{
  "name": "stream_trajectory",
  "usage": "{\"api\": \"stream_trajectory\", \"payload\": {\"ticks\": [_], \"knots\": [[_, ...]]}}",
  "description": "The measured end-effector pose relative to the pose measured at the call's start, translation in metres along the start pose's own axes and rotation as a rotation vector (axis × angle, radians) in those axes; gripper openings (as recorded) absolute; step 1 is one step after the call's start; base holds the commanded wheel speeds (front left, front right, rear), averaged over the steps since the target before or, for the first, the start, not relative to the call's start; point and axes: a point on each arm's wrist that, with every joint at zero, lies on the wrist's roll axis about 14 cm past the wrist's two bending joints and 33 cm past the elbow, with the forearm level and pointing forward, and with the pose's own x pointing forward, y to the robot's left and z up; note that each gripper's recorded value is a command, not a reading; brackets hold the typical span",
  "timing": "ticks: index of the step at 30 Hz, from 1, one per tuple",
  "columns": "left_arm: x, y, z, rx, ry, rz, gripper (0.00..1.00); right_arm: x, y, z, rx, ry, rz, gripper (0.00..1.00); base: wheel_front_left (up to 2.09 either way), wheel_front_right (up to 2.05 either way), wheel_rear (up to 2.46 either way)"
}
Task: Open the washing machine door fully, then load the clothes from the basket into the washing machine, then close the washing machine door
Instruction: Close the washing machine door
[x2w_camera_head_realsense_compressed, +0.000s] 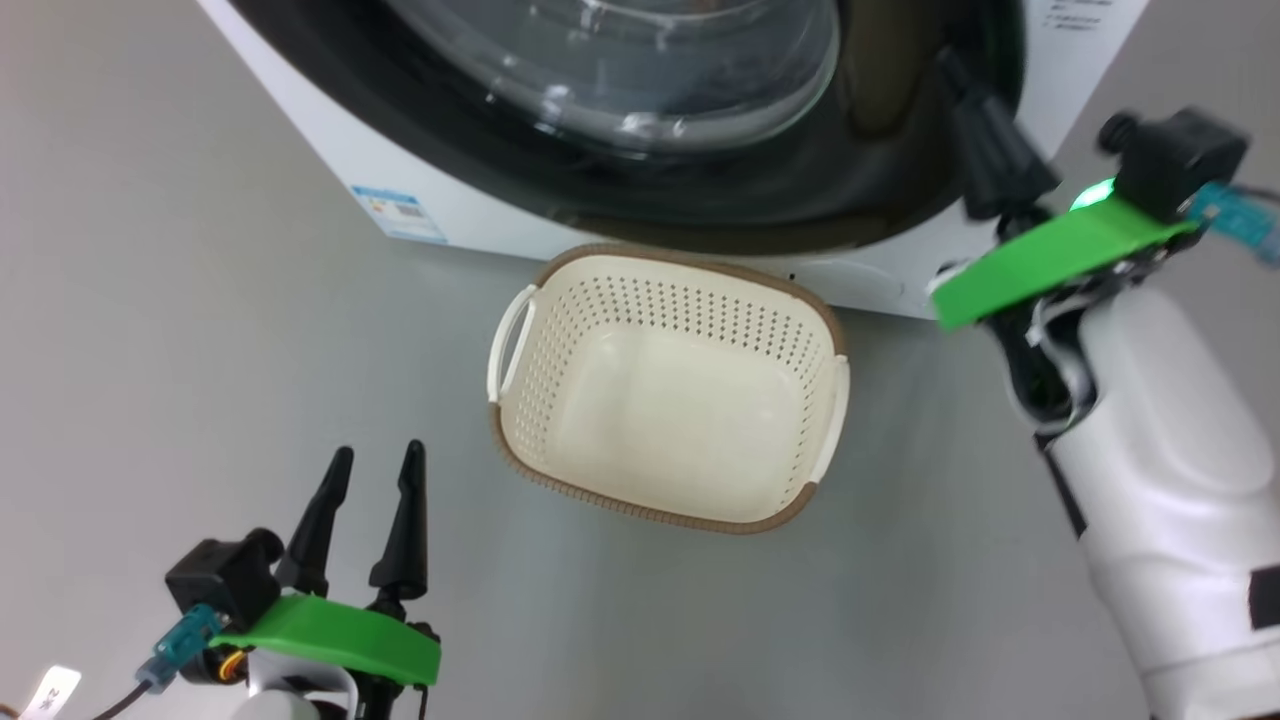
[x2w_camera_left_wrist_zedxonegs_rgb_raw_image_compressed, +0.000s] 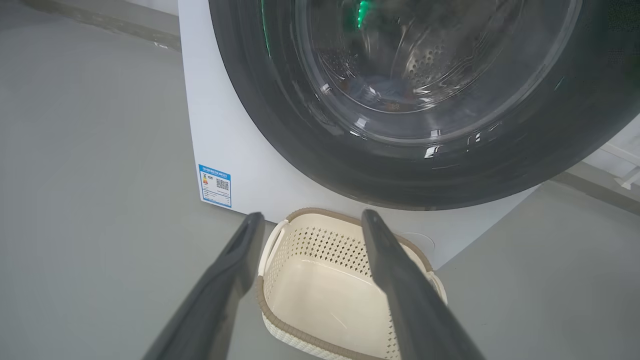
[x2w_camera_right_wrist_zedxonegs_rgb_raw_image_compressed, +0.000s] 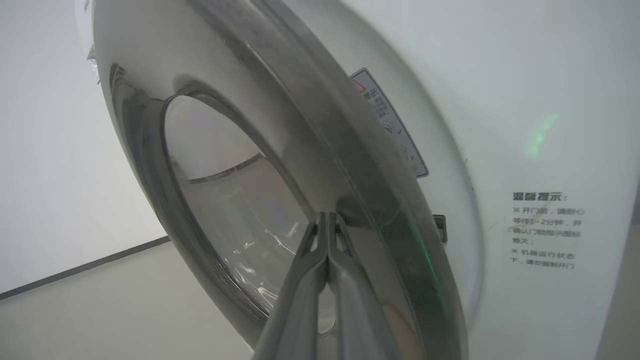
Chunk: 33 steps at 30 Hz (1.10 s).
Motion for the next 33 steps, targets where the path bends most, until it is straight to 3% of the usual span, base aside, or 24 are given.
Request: {"api": "stream_trajectory", "payload": {"ticks": [12,22,23,24,25,27,33], "knots": [[0.012,0.005,0.002,0.018,-0.004,0.010,1.00,0.038,-0.015,-0.002,0.055,-0.046,-0.045,0.00,0.00,0.00,0.00],[0.013,0.004,0.009,0.018,-0.024,0.007,1.00,0.017,-0.008,-0.011,0.034,-0.005,-0.031,0.00,0.00,0.00,0.00],[0.013,0.004,0.010,0.018,-0.027,0.004,1.00,0.009,-0.007,-0.016,0.030,0.012,-0.032,0.07,0.00,0.00,0.00],[0.013,0.003,0.011,0.021,-0.030,-0.001,1.00,0.001,-0.008,-0.021,0.028,0.030,-0.037,0.30,0.00,0.00,0.00],[0.013,0.002,0.012,0.025,-0.031,-0.006,1.00,-0.007,-0.009,-0.026,0.029,0.045,-0.044,0.44,0.00,0.00,0.00],[0.011,0.001,0.011,0.028,-0.028,-0.011,1.00,-0.024,-0.011,-0.033,0.026,0.074,-0.056,0.98,0.00,0.00,0.00],[0.008,-0.002,0.011,0.042,-0.022,-0.036,1.00,-0.066,-0.021,-0.043,0.024,0.124,-0.108,1.00,0.00,0.00,0.00]]}}
